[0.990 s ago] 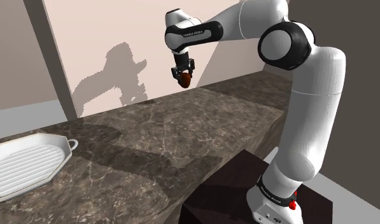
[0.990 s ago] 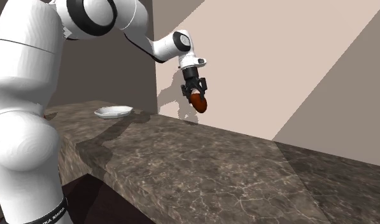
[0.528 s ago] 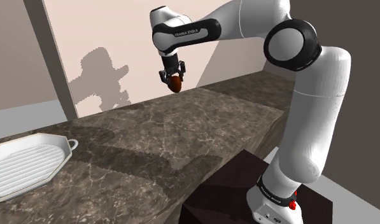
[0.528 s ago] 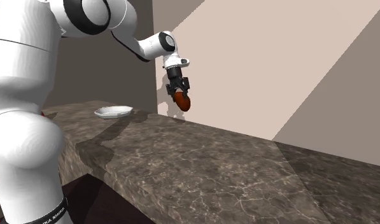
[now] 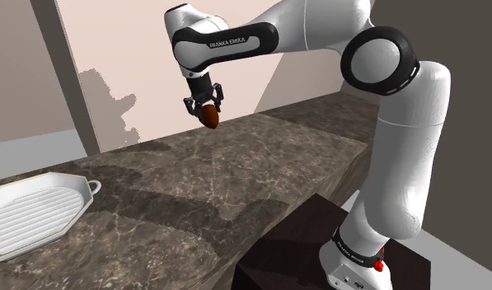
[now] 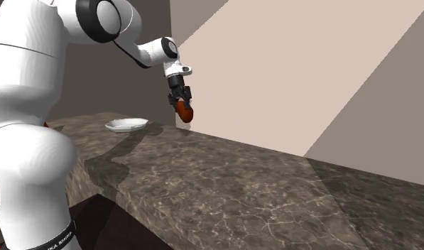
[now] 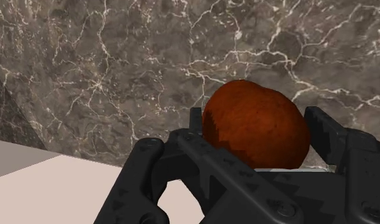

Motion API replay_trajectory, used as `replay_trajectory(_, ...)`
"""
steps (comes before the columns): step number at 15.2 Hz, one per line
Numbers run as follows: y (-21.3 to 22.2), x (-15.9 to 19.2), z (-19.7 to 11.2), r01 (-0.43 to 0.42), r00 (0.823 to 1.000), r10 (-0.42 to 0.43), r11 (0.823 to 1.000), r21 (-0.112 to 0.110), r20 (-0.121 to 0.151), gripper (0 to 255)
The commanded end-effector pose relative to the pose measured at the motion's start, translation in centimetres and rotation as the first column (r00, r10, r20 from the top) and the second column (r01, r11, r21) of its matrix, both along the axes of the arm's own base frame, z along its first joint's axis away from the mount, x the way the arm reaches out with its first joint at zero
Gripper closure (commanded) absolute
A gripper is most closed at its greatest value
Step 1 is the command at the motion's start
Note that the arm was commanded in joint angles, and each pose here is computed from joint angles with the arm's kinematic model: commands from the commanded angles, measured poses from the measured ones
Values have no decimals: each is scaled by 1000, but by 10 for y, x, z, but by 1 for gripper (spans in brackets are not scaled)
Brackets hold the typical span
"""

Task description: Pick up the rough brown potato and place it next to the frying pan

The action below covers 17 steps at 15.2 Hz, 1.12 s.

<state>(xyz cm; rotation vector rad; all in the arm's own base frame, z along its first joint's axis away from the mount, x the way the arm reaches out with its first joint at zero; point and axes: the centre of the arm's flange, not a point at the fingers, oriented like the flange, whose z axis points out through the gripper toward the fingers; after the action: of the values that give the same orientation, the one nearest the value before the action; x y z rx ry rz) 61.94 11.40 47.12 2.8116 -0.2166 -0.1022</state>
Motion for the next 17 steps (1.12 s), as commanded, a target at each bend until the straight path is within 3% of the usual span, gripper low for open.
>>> replay_trajectory(1,27,-1,2,1,1000,-1,1000,0,0,255)
replay_trajectory(17,238,-20,3,1,1000,-1,1000,0,0,255)
